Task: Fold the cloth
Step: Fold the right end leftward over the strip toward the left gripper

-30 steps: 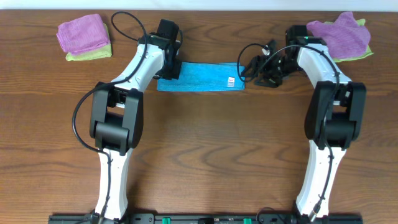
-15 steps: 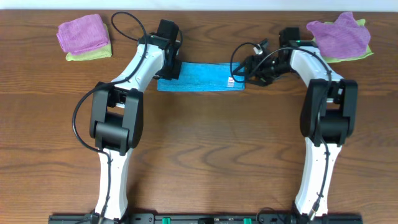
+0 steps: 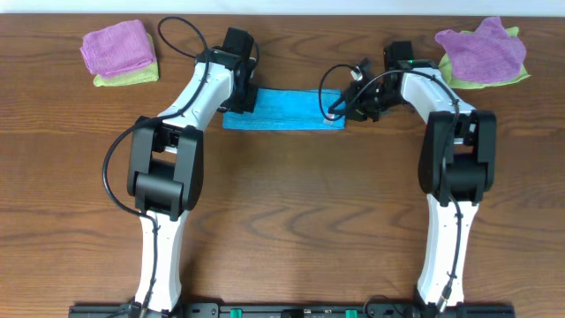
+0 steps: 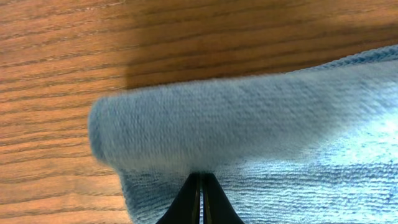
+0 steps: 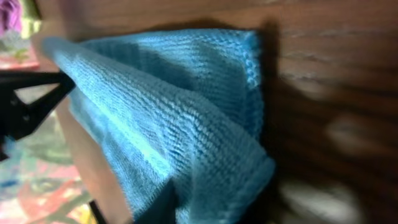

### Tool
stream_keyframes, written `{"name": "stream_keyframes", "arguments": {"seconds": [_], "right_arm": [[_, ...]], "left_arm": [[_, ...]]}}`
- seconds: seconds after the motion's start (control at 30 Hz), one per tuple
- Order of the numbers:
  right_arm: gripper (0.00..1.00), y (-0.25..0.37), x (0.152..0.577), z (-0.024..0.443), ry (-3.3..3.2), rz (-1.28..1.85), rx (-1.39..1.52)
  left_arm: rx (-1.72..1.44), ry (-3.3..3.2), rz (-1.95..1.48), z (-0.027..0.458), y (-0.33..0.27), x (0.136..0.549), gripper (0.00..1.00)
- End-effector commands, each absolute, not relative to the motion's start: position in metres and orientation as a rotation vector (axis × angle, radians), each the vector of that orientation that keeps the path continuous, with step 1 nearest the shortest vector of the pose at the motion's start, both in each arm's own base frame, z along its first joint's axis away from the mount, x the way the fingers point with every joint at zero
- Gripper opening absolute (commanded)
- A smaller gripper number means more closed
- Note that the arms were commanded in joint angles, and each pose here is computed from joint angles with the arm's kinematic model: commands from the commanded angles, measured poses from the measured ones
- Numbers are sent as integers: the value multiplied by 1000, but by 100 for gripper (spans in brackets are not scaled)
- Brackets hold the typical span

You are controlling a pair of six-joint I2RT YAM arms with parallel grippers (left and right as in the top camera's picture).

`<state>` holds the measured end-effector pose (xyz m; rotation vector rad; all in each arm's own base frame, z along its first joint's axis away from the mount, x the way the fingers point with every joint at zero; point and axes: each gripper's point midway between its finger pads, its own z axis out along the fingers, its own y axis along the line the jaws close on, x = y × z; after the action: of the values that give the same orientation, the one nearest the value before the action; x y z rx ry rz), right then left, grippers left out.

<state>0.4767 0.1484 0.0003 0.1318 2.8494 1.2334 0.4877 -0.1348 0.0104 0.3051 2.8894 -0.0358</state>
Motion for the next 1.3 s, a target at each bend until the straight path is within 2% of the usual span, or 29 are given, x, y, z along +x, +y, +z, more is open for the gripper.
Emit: {"name": "stream_keyframes", "arguments": {"seconds": [0.0,0.2,0.53,0.8,1.07,1.27], "right_arm": [[2,143,471,-27,2928,1150,218],[2,147,482,-6,2887,1188,218],[2,160,507,67,2772,1171,101],[2,201,498,77,2773,1214,-1],[2,214,495,85,2758,1230,-47],[2,219,501,107,2685,1261,-83]], "left_arm": [[300,2924,-46,-1,-132,483,6],[273,2933,-63,-2,-133,481,6],[211,2944,-104,-2,-137,480,6],[169,2949,-136,-8,-142,481,6],[166,2964,-131,-17,-141,480,6],[165,2975,-130,-23,-141,479,6]]}}
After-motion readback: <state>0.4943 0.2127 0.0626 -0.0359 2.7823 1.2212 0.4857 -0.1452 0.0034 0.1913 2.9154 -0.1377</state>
